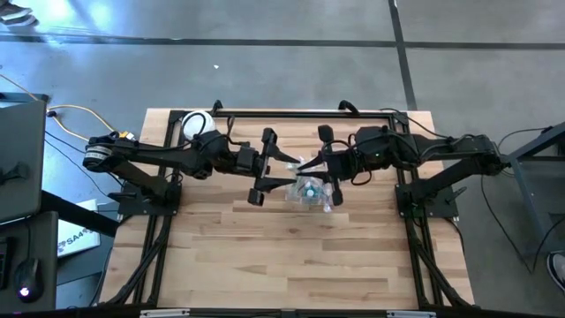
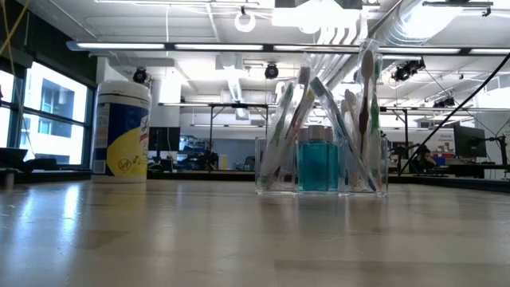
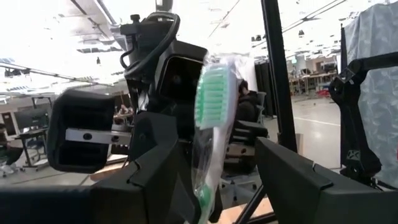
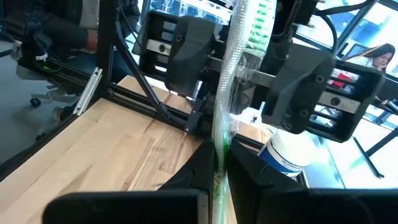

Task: Pick & Place toothbrushing station
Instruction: Put the green toothbrush into the left section of the transparent organizer

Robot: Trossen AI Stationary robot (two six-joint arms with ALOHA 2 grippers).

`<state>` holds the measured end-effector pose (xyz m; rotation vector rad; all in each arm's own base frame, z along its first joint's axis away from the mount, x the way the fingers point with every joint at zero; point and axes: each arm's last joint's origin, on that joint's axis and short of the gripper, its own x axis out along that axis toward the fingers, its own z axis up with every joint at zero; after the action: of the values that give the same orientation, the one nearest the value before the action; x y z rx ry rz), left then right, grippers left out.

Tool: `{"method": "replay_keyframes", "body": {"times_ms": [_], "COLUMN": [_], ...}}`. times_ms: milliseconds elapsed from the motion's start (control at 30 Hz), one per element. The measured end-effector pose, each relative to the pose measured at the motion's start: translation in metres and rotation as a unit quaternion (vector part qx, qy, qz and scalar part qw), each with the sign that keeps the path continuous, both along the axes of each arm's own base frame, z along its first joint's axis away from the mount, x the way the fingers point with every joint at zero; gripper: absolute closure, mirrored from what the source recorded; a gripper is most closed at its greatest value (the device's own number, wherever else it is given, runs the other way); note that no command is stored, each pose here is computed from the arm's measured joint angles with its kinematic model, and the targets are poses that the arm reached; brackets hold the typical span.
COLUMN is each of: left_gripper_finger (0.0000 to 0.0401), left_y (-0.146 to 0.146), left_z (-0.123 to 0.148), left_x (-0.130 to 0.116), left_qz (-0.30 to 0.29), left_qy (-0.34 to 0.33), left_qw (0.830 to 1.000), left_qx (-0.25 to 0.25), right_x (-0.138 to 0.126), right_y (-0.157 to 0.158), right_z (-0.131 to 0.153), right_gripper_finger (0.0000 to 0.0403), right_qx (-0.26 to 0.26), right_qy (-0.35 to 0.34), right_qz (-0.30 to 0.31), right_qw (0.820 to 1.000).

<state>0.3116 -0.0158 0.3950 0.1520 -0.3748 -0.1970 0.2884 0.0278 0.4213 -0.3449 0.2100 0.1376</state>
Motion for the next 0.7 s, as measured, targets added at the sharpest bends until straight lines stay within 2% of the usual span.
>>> {"method": "replay_keyframes", "body": {"times_ms": [100,200,533,700], "left_gripper_finger": [0.0204,0.0233,0.0383,0.0386], "left_y": [0.0007,0.0012,0.0019,0.0031], "left_z": [-0.0004,-0.0004,-0.0003,-0.0008], "left_x": [0.0003,0.0004,0.0005,0.0008], "left_qz": [0.012,0.020,0.028,0.049], "left_qy": [0.003,0.003,0.002,0.005], "left_qw": [1.000,1.000,1.000,0.999], "left_qx": [-0.004,-0.007,-0.010,-0.018], "right_x": [0.0002,0.0003,0.0007,0.0005], "right_y": [-0.0020,-0.0032,-0.0089,-0.0096], "right_z": [0.0000,0.0000,-0.0002,-0.0011], "right_gripper_finger": [0.0382,0.0382,0.0382,0.0382], "right_qx": [0.001,0.001,0.014,0.010], "right_qy": [0.000,0.000,0.002,0.007], "right_qz": [-0.004,-0.006,-0.006,-0.021], "right_qw": [1.000,1.000,1.000,1.000]}}
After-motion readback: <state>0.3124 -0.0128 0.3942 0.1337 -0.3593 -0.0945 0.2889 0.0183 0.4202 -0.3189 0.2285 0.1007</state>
